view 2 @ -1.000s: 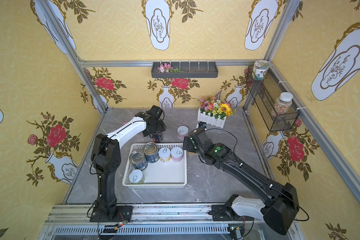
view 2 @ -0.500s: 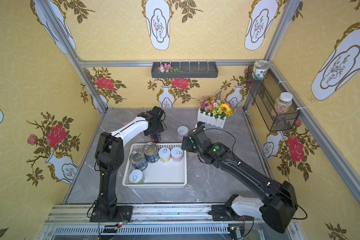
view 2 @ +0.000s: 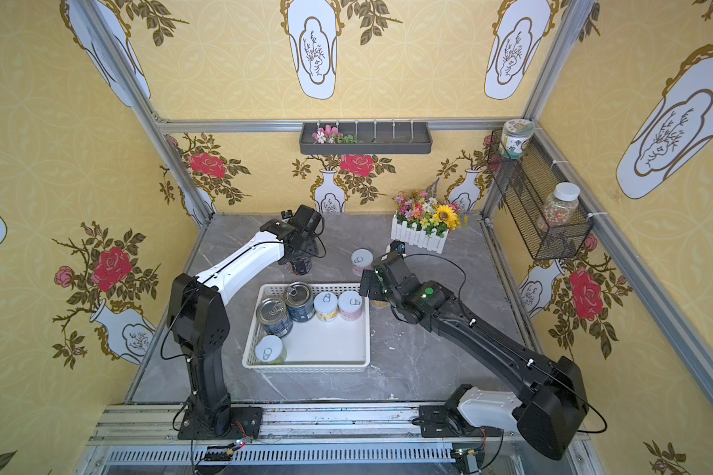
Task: Put the canned food in the basket
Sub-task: Pick up the canned food from the center of the board, then place the canned food in the basket.
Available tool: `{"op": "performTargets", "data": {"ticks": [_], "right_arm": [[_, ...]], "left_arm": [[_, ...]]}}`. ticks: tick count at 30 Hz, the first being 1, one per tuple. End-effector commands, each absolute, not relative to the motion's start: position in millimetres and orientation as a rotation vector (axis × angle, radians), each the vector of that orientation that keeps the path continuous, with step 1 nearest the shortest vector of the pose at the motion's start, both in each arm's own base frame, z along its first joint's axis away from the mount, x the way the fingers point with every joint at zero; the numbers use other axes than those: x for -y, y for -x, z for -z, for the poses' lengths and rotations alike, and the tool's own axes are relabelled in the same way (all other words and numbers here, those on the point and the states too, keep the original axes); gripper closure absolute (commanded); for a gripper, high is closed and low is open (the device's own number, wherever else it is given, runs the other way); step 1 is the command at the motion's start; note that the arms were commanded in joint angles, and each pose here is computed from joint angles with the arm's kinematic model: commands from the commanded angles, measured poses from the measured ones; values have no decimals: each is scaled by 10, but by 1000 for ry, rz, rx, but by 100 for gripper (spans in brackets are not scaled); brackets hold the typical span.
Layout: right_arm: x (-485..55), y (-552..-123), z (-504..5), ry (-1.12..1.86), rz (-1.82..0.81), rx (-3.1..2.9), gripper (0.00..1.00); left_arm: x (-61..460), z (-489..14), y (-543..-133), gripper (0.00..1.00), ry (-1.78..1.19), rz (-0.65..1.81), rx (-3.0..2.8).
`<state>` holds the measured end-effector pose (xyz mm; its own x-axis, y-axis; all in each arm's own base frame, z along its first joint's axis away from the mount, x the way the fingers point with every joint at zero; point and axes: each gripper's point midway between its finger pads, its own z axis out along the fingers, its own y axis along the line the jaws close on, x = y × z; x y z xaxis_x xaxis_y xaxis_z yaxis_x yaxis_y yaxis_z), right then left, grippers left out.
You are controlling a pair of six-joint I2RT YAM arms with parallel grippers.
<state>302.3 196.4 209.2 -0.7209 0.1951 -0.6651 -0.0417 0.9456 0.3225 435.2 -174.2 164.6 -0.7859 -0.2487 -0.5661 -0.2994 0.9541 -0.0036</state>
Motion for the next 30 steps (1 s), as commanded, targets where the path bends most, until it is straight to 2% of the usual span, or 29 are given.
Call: {"op": "performTargets", "data": {"ticks": [1, 5, 14, 22, 30], "right_arm": [[-1972, -3078, -2139, -121, -415, -2311, 3], [-1971, -3089, -2120, -120, -406, -2319, 3], [-1857, -3081, -2174, -156, -383, -2290, 3], [-1779, -3065, -2234, -178, -388, -2259, 3], [-1693, -3067, -2264, -202, -365, -2241, 3]], "left_arm": [[1799, -1884, -4303, 24, 380, -129, -2451], [1930, -2095, -4213, 24, 341, -83, -2433], [2061, -2221, -4047, 24, 327, -25, -2453], [2412, -2484, -3685, 24, 192, 17, -2421], [2621, -2498, -3304, 24, 90, 94, -2454]]}}
